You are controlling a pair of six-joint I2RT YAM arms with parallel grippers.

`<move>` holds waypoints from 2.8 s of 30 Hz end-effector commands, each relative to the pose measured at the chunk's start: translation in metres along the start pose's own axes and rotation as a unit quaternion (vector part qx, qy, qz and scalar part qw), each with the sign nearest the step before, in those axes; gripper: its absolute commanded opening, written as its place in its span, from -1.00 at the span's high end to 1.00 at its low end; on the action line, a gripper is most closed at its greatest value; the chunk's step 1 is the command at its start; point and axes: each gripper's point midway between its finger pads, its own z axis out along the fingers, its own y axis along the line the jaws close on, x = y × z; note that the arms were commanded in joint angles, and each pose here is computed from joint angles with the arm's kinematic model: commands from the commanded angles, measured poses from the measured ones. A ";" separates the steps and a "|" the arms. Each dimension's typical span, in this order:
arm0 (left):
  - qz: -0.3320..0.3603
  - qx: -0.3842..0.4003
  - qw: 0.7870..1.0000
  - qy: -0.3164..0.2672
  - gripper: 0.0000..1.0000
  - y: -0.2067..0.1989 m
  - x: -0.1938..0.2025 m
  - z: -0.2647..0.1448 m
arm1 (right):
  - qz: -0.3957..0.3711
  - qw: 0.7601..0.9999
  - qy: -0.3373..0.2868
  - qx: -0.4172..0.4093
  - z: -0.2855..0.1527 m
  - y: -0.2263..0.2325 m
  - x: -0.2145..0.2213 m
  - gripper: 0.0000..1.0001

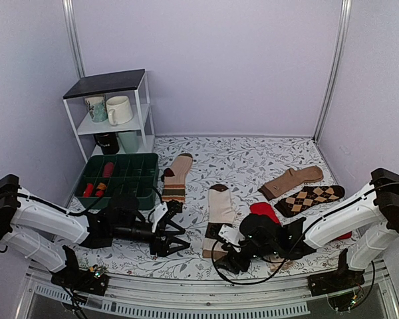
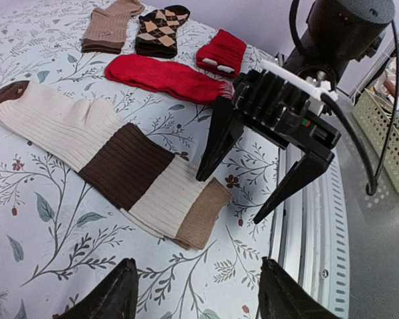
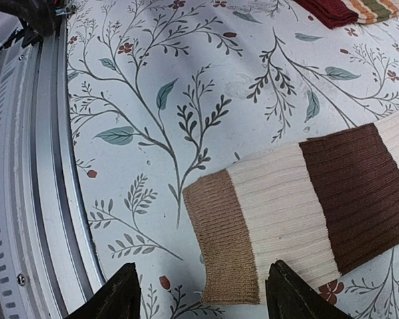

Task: Roll the socks
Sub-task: Roll a pair of socks at the center of the board.

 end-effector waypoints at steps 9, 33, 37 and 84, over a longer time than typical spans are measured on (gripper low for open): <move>0.002 0.006 1.000 0.002 -0.27 -0.004 0.003 0.005 | -0.027 0.999 0.011 0.023 0.015 -0.001 0.000 -0.28; 0.053 0.029 0.998 0.002 -0.22 -0.016 0.000 0.004 | 0.039 0.990 0.120 0.059 0.025 -0.016 0.073 0.87; 0.131 0.036 0.991 0.006 -0.07 -0.019 -0.009 0.008 | 0.051 0.989 0.138 0.028 0.021 -0.005 0.071 0.98; 0.211 0.062 0.973 0.067 0.05 -0.012 0.045 0.074 | 0.246 0.935 0.246 -0.073 0.017 -0.009 0.100 1.00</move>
